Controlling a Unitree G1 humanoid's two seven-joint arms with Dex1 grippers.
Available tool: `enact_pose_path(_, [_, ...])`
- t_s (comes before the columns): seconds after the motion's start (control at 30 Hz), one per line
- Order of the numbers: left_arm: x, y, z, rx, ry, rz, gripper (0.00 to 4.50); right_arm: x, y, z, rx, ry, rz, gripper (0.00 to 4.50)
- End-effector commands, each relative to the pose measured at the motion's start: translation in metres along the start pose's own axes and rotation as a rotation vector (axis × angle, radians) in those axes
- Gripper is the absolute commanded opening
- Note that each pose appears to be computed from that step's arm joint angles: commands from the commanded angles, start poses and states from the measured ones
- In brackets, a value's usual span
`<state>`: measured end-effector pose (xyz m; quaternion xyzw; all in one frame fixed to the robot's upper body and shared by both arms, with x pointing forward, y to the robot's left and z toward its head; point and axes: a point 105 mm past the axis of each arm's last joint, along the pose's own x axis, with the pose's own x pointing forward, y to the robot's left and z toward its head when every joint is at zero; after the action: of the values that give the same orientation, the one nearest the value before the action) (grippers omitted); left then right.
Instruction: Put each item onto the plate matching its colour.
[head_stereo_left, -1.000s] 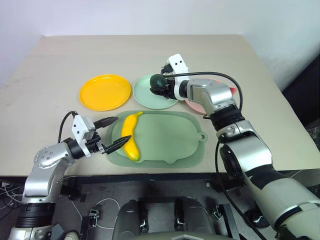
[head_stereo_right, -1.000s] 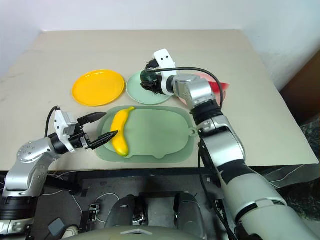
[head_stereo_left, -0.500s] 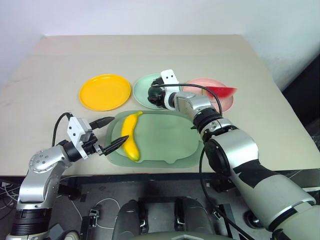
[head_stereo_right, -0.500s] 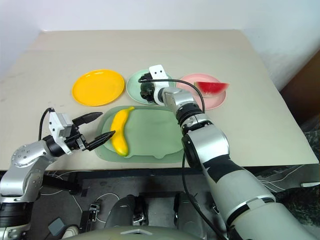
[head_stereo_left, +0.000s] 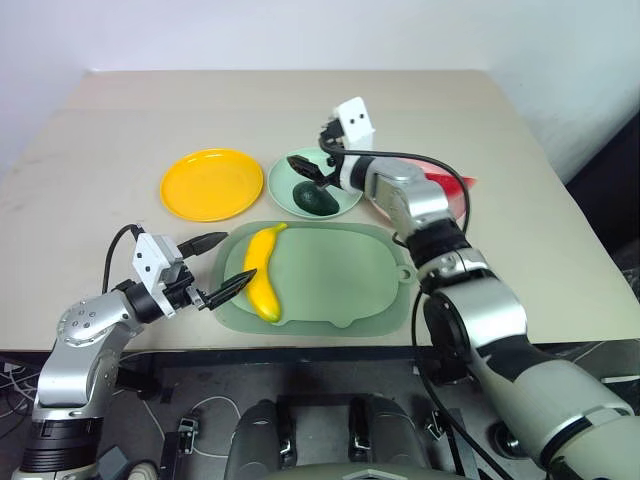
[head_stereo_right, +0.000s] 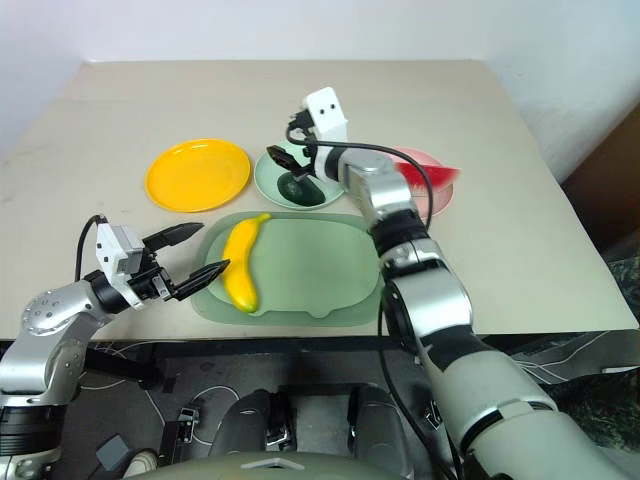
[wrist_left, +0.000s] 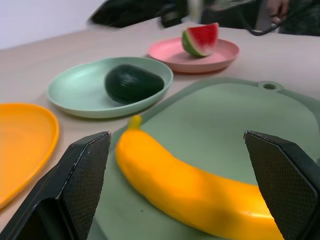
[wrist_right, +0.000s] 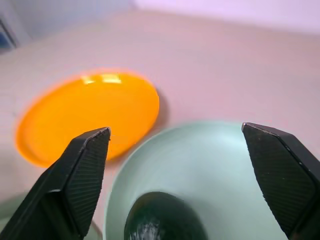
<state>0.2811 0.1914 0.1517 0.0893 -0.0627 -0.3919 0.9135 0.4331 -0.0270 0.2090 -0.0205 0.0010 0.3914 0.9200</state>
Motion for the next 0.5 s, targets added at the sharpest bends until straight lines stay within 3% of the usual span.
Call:
enact_pose_path(0.03, [-0.002, 0.002, 0.012, 0.032, -0.056, 0.059, 4.5, -0.026, 0.026, -0.006, -0.027, -0.003, 0.076, 4.48])
enact_pose_path(0.2, [-0.002, -0.005, 0.017, 0.019, -0.092, 0.122, 4.5, -0.065, 0.041, -0.014, -0.017, -0.031, 0.066, 4.48])
enact_pose_path(0.5, [0.0, -0.01, 0.026, 0.027, -0.125, 0.312, 4.5, -0.111, 0.053, -0.003, -0.01, -0.183, 0.15, 4.48])
